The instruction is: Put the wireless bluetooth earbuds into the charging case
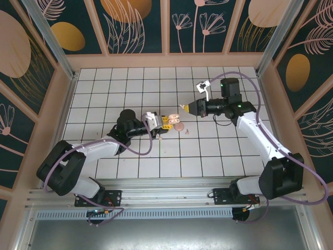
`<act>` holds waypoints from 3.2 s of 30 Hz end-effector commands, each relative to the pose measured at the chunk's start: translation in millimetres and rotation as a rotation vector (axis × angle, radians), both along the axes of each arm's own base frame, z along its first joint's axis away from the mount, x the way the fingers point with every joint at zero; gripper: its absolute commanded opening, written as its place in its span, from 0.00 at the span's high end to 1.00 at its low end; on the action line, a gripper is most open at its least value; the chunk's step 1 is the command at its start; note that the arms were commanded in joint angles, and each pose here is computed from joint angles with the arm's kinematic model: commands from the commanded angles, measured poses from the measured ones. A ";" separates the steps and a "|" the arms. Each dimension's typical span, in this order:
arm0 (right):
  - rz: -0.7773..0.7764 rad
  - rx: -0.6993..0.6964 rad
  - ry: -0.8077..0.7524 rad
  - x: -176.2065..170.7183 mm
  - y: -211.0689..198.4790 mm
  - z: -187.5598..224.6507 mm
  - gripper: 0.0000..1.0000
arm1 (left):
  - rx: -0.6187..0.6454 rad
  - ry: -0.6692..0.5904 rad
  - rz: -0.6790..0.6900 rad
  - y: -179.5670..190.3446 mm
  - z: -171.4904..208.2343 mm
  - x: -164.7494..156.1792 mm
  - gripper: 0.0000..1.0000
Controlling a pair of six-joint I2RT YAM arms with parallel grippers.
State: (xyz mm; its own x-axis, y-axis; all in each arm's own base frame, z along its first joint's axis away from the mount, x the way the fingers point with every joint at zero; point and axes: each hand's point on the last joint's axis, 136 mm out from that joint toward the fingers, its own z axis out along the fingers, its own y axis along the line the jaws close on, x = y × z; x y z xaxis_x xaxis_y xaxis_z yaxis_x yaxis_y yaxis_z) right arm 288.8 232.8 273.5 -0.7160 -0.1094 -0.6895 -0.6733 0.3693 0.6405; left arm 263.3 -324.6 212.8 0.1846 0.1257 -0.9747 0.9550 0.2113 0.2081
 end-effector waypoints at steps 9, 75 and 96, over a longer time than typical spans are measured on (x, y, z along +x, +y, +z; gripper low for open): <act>0.059 -0.016 0.095 -42.5 -7.9 10.8 0.83 | 0.000 -0.035 -0.010 -2.1 6.6 -0.9 0.87; 0.063 -0.127 0.401 -30.7 34.5 -39.6 0.86 | 0.113 -0.240 0.009 4.7 19.7 -0.3 0.87; -0.045 -0.099 0.376 -14.8 35.2 -31.4 0.86 | 0.093 -0.228 0.008 3.1 24.3 -2.9 0.87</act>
